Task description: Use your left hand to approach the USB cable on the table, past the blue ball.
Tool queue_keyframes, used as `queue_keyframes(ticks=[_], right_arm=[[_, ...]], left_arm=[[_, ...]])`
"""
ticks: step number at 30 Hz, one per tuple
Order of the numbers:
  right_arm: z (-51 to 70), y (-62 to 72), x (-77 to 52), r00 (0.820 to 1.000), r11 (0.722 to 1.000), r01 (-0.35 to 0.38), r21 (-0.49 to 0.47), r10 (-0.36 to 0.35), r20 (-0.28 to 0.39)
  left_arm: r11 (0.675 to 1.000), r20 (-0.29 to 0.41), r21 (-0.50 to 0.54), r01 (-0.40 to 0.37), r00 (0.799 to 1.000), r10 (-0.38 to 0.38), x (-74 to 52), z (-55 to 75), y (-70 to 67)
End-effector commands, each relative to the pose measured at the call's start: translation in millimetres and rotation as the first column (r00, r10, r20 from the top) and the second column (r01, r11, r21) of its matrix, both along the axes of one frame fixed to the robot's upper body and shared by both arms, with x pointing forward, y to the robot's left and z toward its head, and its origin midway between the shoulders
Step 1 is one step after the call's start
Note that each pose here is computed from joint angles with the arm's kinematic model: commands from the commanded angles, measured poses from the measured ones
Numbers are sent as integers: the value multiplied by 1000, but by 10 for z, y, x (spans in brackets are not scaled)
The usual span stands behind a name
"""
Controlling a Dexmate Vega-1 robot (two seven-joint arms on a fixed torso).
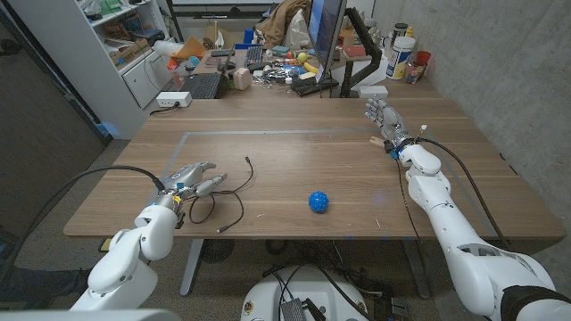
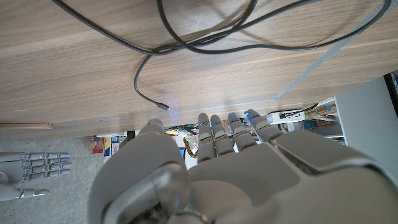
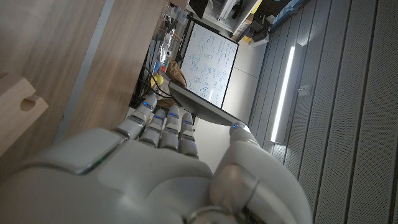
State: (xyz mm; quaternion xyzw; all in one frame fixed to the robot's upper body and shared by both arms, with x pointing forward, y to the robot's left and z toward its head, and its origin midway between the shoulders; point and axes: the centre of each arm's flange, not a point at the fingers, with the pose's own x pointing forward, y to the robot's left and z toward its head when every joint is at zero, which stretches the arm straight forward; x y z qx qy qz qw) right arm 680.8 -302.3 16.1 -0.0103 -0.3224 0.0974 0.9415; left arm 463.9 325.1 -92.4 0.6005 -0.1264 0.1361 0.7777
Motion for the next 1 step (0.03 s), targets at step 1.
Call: queue_keyframes(ticks=[1], right_arm=[[28,9,21,1000,1000,-2,-7,2,-1]], left_arm=[[1000,1,-6,2,1000,-2,24,9,-2]])
